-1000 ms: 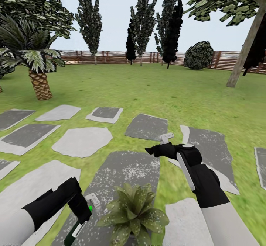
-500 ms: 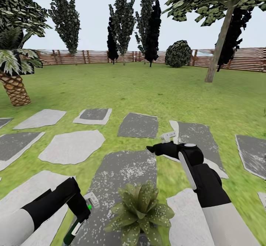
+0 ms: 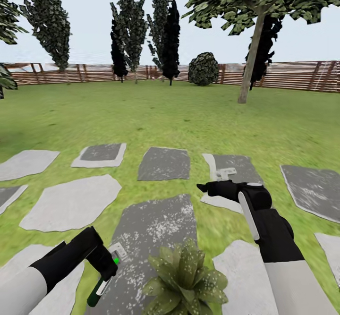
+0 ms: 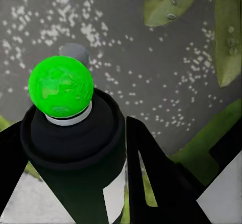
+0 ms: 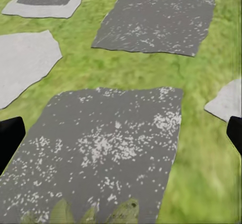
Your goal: Pick up the pesticide atomizer in the garden and spray insectifuge to fully cover both potted plants in the garden.
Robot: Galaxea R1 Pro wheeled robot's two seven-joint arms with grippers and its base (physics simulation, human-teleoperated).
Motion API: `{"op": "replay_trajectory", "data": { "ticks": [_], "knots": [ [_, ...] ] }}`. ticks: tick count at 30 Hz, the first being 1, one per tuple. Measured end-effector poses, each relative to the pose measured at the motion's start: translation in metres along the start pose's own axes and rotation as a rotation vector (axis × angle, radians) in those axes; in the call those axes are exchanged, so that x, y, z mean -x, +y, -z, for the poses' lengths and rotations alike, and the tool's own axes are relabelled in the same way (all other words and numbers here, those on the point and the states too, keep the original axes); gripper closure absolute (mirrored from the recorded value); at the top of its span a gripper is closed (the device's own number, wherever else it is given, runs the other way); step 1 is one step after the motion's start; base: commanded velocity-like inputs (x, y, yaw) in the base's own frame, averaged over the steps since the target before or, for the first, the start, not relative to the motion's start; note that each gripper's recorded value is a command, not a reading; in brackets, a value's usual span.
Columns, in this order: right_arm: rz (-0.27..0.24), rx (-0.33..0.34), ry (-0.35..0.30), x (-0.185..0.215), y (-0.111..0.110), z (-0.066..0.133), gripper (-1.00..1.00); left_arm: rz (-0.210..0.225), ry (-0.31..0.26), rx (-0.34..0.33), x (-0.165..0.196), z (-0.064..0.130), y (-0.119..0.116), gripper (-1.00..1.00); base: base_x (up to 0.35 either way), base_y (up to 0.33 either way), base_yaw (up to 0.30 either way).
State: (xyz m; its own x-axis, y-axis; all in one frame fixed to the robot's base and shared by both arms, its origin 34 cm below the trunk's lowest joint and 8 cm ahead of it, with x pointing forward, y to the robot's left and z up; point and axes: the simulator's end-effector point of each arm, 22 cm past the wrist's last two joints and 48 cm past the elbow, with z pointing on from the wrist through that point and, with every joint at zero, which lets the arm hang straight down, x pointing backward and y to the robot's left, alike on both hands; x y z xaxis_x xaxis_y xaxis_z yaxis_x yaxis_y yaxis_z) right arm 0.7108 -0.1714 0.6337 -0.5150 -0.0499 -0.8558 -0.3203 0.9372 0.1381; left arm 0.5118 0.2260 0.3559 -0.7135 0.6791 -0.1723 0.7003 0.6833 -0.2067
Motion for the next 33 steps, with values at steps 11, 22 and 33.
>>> {"op": "replay_trajectory", "data": {
  "ticks": [11, 22, 33],
  "knots": [
    [-0.002, 0.003, 0.004, -0.001, 0.003, -0.001, -1.00, -0.006, -0.002, -0.019, -0.001, -0.013, -0.005, 1.00, -0.073, 0.002, -0.293],
    [-0.006, 0.016, -0.003, 0.000, 0.005, -0.001, -1.00, -0.006, -0.001, -0.022, -0.002, -0.012, -0.006, 1.00, -0.290, 0.047, -0.175],
    [-0.008, 0.018, 0.004, -0.002, 0.006, -0.002, -1.00, 0.022, 0.021, -0.026, -0.012, -0.018, -0.003, 1.00, 0.000, 0.291, -0.285]
  ]
}}
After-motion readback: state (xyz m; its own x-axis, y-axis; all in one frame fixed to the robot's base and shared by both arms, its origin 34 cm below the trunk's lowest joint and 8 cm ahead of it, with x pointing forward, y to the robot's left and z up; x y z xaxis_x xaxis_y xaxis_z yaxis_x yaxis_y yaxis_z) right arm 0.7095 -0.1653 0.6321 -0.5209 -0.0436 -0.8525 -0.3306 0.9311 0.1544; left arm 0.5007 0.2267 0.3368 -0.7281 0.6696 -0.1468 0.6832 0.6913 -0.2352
